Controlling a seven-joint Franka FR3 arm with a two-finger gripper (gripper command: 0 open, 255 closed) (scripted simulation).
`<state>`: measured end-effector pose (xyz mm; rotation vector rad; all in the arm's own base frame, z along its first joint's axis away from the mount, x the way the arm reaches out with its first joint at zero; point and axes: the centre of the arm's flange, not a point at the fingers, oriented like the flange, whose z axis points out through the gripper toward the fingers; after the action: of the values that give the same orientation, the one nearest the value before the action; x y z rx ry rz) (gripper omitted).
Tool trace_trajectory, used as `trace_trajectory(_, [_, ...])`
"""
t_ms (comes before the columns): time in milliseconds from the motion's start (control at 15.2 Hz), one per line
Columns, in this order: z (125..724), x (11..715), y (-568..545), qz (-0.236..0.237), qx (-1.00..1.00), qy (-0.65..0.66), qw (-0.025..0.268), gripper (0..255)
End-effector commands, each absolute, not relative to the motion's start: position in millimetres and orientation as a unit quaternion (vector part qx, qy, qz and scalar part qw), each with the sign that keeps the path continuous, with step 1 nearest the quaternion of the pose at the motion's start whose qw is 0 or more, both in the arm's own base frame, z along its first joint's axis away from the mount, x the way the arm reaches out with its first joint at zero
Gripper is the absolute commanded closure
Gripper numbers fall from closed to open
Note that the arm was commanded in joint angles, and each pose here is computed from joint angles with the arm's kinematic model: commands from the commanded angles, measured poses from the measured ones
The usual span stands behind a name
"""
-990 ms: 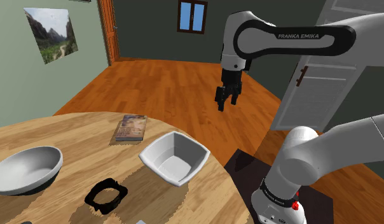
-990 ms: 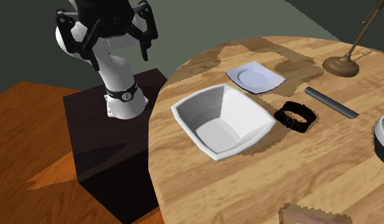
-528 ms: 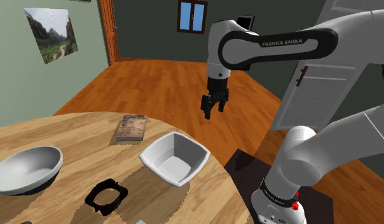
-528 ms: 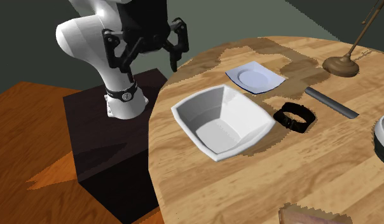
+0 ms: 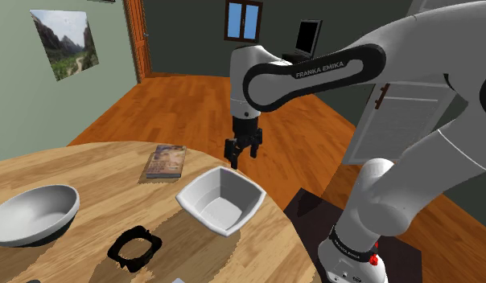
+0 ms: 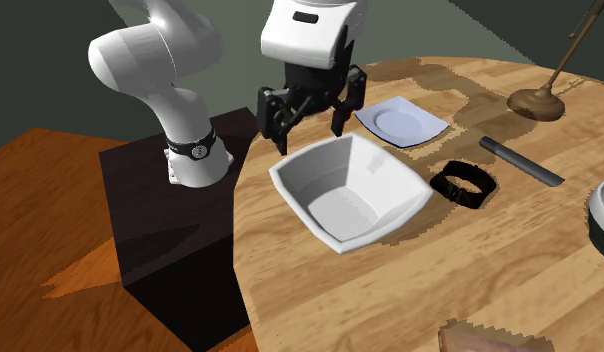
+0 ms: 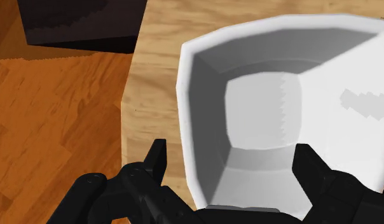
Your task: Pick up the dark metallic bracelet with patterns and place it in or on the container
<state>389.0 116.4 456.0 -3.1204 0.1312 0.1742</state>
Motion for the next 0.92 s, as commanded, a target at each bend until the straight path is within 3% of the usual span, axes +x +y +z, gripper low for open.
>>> trace_trajectory(0, [446,399,137,0.056,-0.998,0.037,0.008,0])
trace_trajectory(858, [372,462,278,0.056,-0.998,0.006,0.013,0])
